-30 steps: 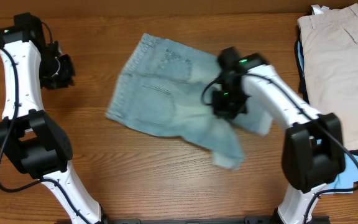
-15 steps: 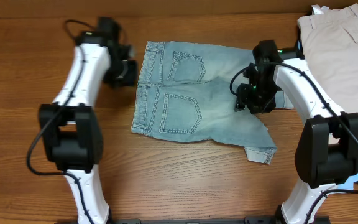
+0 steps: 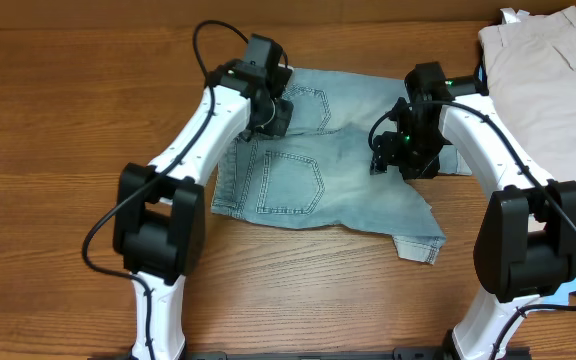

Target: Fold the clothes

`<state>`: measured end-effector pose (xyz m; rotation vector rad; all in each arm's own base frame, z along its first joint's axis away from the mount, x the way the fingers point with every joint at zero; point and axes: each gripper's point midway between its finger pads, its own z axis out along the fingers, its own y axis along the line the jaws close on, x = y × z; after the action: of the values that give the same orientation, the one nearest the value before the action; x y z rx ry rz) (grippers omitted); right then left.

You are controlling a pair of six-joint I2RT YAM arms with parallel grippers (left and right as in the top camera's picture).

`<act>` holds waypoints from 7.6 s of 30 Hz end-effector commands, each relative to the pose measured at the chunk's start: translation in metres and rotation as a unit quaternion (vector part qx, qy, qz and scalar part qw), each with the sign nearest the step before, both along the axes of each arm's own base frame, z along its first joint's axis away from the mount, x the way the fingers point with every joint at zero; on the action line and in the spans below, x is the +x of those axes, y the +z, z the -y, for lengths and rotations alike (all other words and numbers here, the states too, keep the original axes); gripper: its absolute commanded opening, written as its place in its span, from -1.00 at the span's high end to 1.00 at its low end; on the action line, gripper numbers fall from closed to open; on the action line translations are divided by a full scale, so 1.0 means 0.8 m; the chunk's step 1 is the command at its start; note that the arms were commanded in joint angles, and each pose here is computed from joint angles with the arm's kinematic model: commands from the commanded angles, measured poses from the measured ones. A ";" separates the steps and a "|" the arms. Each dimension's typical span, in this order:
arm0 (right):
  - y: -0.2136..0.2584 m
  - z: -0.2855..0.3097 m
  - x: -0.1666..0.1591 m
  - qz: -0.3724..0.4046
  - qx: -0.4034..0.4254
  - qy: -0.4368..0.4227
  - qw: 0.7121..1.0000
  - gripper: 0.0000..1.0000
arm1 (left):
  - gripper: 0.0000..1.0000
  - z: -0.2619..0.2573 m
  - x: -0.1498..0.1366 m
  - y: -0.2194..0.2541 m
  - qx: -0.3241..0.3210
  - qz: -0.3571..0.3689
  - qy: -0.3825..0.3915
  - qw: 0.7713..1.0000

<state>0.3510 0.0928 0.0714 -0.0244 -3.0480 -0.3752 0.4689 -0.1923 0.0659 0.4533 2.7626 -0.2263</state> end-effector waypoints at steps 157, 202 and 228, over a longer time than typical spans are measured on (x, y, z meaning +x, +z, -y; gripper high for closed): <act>0.135 0.049 -0.134 0.169 -0.062 -0.313 0.932 -1.00 | -1.00 -0.242 -0.287 0.046 0.091 -0.135 0.591 0.790; -0.003 -0.014 -0.145 0.053 -0.105 -0.220 0.968 -0.56 | -0.11 -0.312 -0.241 -0.071 0.044 -0.038 0.655 0.753; -0.050 0.000 -0.191 0.021 -0.151 -0.230 0.961 -0.25 | 0.91 -0.297 -0.243 -0.102 0.041 -0.083 0.632 0.770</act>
<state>0.2060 0.1052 0.0440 -0.7404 -3.0824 -0.0137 0.2921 0.0517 0.0042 -1.4461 2.4622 0.2013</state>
